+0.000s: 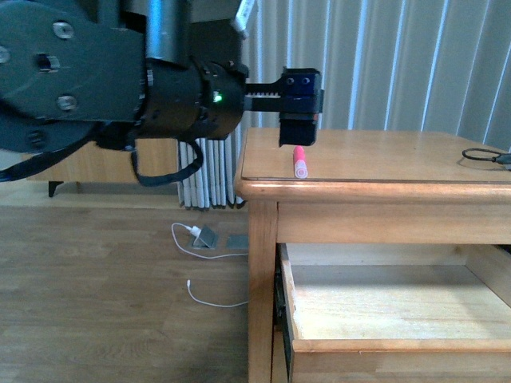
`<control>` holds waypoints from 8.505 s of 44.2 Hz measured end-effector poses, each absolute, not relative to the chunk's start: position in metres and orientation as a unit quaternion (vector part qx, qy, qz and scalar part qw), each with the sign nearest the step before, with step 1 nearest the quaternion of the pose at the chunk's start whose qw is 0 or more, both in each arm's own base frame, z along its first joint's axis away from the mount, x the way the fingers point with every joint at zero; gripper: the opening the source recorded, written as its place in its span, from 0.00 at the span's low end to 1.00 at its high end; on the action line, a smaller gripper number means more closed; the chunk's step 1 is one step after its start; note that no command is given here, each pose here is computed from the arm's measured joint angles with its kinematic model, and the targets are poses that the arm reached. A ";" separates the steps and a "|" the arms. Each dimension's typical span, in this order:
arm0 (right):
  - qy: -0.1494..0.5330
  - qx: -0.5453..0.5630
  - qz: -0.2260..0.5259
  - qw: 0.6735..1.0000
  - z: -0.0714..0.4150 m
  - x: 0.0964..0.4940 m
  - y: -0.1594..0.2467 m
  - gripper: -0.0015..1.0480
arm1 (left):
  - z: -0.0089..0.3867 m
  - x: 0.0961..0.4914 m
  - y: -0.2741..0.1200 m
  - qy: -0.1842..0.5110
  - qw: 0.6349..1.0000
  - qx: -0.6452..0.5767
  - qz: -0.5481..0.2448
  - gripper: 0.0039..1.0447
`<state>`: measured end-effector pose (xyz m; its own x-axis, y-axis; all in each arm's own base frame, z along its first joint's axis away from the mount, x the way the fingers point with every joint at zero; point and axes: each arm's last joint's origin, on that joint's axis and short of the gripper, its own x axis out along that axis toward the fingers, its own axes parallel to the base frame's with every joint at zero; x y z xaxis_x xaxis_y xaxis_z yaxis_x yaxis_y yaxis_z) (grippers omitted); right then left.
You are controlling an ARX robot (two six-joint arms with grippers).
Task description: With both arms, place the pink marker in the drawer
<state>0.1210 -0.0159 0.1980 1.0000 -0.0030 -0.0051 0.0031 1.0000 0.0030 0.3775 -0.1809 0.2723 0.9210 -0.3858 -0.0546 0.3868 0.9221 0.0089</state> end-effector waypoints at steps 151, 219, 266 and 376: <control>0.003 0.001 -0.002 1.000 0.198 0.121 -0.016 0.92 | 0.154 0.392 -0.259 0.194 0.879 0.072 -0.429 0.20; 0.003 0.001 -0.002 1.000 0.198 0.121 -0.016 0.92 | 0.209 0.121 -0.031 0.076 0.991 -0.036 0.105 0.94; 0.002 0.001 -0.002 1.000 0.198 0.121 -0.016 0.92 | 0.171 0.097 0.000 -0.007 1.000 -0.003 -0.001 0.04; 0.181 0.018 0.027 0.983 0.088 0.430 0.017 0.92 | 0.171 0.096 0.000 -0.008 1.000 -0.002 -0.001 0.94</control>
<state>0.4298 0.0170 0.0882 0.9331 0.0597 -0.3546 -0.0464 0.9979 0.0458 0.0964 -0.0002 0.1709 0.9999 -0.0019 0.0162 0.0020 1.0000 -0.0044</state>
